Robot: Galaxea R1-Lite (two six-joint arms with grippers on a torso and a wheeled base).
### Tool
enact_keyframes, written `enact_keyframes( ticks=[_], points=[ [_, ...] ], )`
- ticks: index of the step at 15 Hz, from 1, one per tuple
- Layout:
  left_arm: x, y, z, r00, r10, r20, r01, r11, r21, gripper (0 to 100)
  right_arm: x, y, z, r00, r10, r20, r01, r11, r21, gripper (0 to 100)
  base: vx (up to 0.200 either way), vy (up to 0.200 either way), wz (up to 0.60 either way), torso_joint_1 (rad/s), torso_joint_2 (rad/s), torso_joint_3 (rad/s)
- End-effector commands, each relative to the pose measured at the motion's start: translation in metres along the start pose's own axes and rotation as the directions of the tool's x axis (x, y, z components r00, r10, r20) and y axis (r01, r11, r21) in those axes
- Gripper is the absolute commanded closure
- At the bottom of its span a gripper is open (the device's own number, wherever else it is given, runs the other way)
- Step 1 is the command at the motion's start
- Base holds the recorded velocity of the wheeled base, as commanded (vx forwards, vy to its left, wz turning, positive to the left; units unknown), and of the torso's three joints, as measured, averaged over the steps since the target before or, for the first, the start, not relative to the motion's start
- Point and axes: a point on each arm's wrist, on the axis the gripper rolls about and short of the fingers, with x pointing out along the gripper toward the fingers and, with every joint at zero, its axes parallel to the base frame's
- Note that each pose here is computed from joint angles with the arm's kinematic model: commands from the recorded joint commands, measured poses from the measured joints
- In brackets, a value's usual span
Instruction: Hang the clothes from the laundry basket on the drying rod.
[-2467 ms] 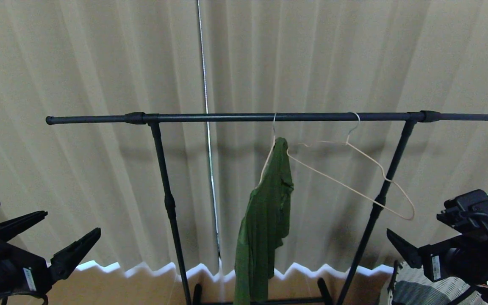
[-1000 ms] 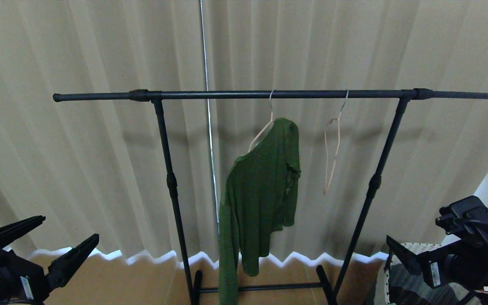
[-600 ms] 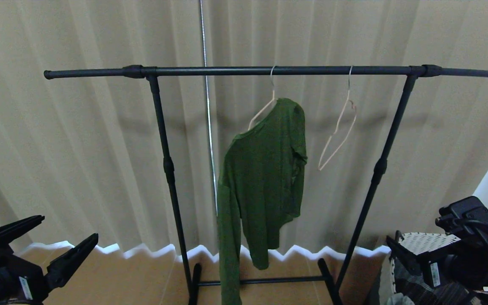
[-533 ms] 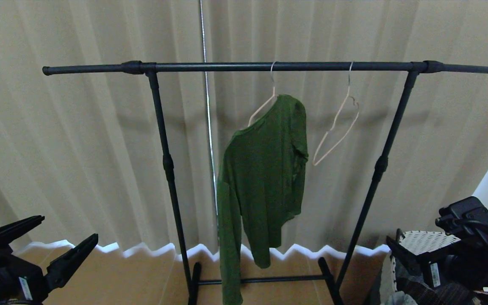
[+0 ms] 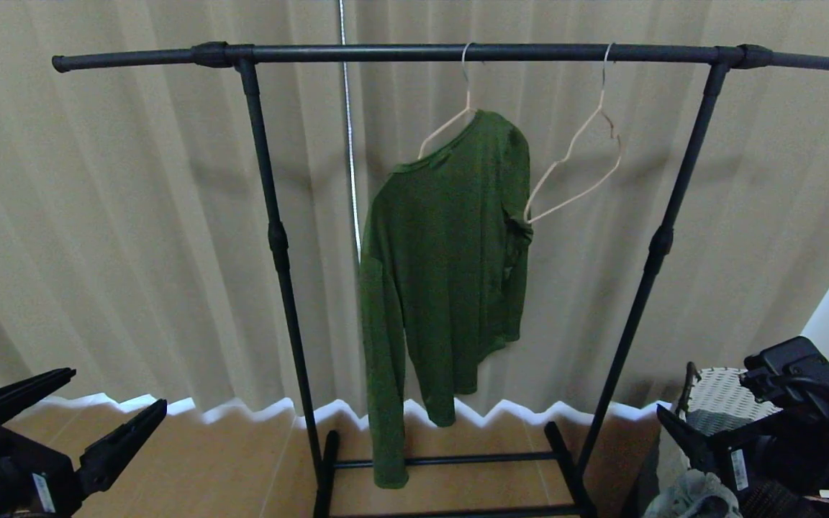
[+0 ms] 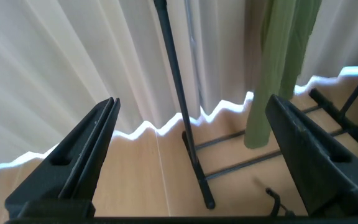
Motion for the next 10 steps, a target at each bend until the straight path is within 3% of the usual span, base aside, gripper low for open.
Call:
enact_keyframes(
  ticks=[1, 6, 10],
  points=[
    [-0.0001, -0.0001, -0.0002, 1.0, -0.001, 0.0, 0.001, 1.0, 0.0, 0, 0.0001, 0.0002, -0.0011, 1.0, 0.001, -0.005, -0.001, 1.0, -0.002, 0, 0.0, 0.0, 0.0, -0.124, 0.46, 0.325],
    [-0.0001, 0.0, 0.0, 1.0, 0.001, 0.001, -0.001, 1.0, 0.0, 0, -0.0006, 0.0002, -0.0015, 1.0, 0.008, -0.002, -0.008, 1.0, 0.0, 0, 0.0, 0.0, 0.0, -0.091, 0.45, 0.345],
    [-0.004, -0.0004, 0.0007, 1.0, 0.002, 0.02, -0.002, 1.0, 0.002, 0, -0.0004, 0.0001, -0.0021, 1.0, 0.009, -0.005, -0.009, 1.0, 0.001, 0, 0.0, 0.0, 0.0, -0.025, 0.13, 0.101]
  ],
)
